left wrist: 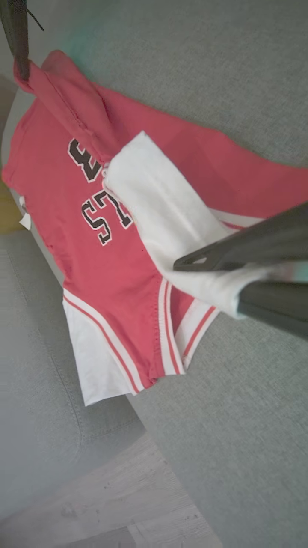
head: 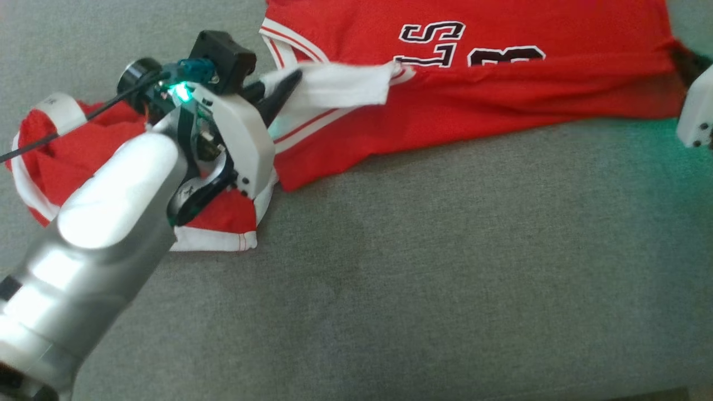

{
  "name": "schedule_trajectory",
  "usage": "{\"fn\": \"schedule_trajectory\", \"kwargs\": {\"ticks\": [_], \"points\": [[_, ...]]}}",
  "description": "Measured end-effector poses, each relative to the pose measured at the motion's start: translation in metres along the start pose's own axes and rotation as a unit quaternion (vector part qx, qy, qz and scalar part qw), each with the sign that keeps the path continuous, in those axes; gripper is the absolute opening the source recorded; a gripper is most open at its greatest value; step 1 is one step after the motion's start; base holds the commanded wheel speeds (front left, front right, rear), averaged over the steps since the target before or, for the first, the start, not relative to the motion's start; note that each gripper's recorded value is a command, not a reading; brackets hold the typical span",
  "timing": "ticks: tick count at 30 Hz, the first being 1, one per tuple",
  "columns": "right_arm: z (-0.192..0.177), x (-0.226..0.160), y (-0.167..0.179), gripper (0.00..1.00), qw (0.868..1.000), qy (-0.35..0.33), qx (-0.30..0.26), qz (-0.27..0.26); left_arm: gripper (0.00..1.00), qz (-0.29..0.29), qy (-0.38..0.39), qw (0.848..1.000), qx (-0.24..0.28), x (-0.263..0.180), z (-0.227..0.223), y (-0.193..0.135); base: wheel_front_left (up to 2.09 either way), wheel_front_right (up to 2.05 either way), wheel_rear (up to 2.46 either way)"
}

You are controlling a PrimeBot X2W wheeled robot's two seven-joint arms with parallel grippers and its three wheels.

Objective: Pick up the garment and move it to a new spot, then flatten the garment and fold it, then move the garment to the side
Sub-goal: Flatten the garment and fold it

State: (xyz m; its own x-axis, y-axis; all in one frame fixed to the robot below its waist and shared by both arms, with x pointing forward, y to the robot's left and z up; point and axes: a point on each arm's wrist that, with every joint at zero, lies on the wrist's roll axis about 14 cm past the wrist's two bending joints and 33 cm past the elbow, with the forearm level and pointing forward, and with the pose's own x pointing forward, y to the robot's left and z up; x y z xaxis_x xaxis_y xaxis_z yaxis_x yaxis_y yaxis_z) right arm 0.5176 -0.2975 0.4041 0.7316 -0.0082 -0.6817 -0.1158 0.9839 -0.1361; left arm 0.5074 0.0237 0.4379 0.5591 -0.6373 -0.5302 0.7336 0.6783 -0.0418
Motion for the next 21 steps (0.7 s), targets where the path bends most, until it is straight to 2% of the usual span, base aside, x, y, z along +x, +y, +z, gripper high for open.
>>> {"fn": "schedule_trajectory", "kwargs": {"ticks": [5,9,11,13,15,18,20,21], "points": [[0.038,0.001,-0.008,1.0,0.995,-0.096,0.016,-0.02,1.0,0.032,-0.056,0.998,-0.007,0.004,0.019,0.011,0.0,0.0,0.0],[0.075,-0.015,-0.017,1.0,0.977,-0.203,0.06,-0.037,1.0,0.109,-0.126,0.986,-0.005,-0.007,0.046,0.033,0.0,0.0,0.0],[0.092,-0.028,-0.019,1.0,0.963,-0.258,0.071,-0.042,1.0,0.138,-0.179,0.974,-0.018,-0.017,0.068,0.039,0.0,0.0,0.0],[0.111,-0.044,-0.021,1.0,0.942,-0.319,0.093,-0.046,1.0,0.152,-0.236,0.959,-0.021,-0.03,0.092,0.036,0.0,0.0,0.0],[0.123,-0.059,-0.018,1.0,0.927,-0.357,0.106,-0.043,1.0,0.165,-0.296,0.94,-0.028,-0.044,0.113,0.03,0.0,0.0,0.0],[0.125,-0.078,-0.004,1.0,0.916,-0.386,0.101,-0.03,1.0,0.189,-0.347,0.918,-0.042,-0.063,0.123,0.021,0.0,0.0,0.0],[0.121,-0.093,0.001,1.0,0.908,-0.405,0.102,-0.029,1.0,0.21,-0.357,0.908,-0.063,-0.073,0.117,0.018,0.0,0.0,0.0],[0.121,-0.093,0.001,1.0,0.908,-0.405,0.102,-0.029,1.0,0.21,-0.357,0.908,-0.063,-0.073,0.117,0.018,0.0,0.0,0.0]]}}
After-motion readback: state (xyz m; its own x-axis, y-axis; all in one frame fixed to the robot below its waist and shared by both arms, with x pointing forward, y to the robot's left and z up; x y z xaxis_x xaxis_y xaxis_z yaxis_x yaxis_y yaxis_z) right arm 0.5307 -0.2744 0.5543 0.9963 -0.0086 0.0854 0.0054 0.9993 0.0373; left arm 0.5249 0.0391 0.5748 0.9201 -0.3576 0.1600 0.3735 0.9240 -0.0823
